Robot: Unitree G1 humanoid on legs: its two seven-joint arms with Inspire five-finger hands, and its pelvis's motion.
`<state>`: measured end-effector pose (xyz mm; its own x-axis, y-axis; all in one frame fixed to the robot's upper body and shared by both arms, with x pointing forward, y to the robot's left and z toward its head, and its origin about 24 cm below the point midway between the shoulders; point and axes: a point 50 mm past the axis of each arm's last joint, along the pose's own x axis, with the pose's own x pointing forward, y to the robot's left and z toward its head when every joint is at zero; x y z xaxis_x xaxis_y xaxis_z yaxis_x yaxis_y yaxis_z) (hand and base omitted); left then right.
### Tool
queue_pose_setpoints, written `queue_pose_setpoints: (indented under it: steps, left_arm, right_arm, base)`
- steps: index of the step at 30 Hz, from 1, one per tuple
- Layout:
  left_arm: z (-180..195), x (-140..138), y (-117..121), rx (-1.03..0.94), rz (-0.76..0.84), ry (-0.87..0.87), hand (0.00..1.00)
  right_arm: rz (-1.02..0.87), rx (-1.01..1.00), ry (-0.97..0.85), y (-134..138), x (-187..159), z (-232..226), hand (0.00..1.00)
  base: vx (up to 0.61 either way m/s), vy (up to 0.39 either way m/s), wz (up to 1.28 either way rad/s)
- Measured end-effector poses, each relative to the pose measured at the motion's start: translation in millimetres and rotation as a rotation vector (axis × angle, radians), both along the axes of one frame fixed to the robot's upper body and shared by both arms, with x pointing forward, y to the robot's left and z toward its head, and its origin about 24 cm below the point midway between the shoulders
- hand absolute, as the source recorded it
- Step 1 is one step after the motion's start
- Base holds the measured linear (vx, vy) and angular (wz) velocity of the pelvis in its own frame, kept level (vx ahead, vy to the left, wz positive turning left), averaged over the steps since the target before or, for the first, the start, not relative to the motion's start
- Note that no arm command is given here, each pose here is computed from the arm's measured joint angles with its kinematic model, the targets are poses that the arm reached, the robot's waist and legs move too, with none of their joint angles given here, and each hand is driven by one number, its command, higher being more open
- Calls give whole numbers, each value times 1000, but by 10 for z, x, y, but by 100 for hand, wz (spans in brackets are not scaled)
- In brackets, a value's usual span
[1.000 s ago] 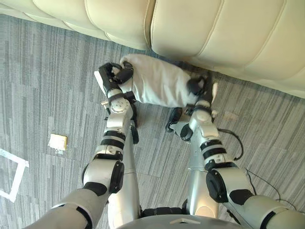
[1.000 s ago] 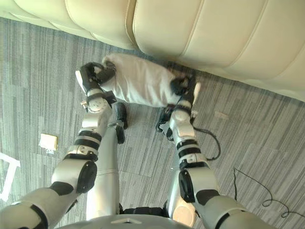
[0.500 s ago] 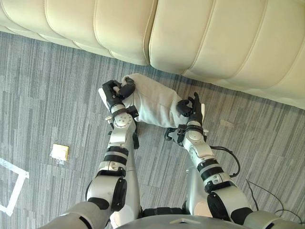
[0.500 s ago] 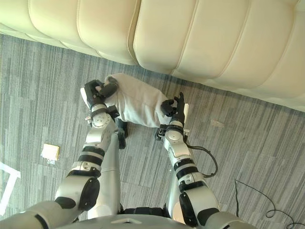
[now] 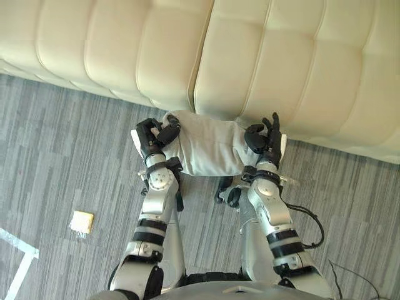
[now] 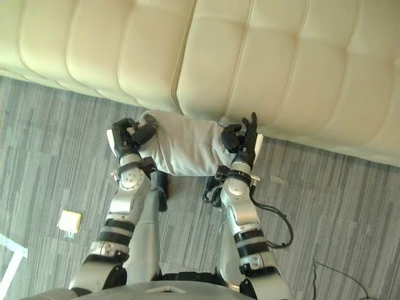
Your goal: Pick up cushions and gather them together orderly.
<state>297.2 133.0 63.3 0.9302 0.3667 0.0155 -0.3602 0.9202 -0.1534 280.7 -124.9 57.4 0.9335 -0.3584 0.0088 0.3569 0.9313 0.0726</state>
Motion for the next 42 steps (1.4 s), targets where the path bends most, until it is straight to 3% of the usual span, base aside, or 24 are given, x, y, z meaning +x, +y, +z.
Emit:
queue_pose_setpoints:
  steps: [9, 15, 19, 20, 30, 39, 42]
  left_arm:
    - [-396, -409, -184, 62, -179, 110, 0]
    - [-714, -736, -529, 15, -387, 249, 0]
    - [-761, -778, -519, -28, -366, 281, 0]
    - [-753, -765, -509, -26, -361, 277, 0]
    - [-817, -819, -511, 3, -375, 323, 0]
    - [-882, -880, -288, 68, -341, 356, 0]
    - [-936, -967, -391, 39, -349, 384, 0]
  right_arm:
    - [76, -143, 144, -114, -401, -411, 0]
    - [212, -151, 157, 61, -547, -516, 0]
    - [195, -142, 176, 32, -613, -570, 0]
    - [178, -143, 175, -4, -604, -565, 100]
    - [143, -145, 235, -24, -572, -688, 100]
    - [161, -221, 237, 56, -496, -678, 100]
    - [74, -291, 264, -182, -584, -714, 100]
  base:
    - [149, -23, -16]
    - [84, -42, -8]
    - [20, -10, 9]
    - [36, 36, 6]
    - [257, 171, -38]
    - [222, -22, -20]
    - [175, -155, -14]
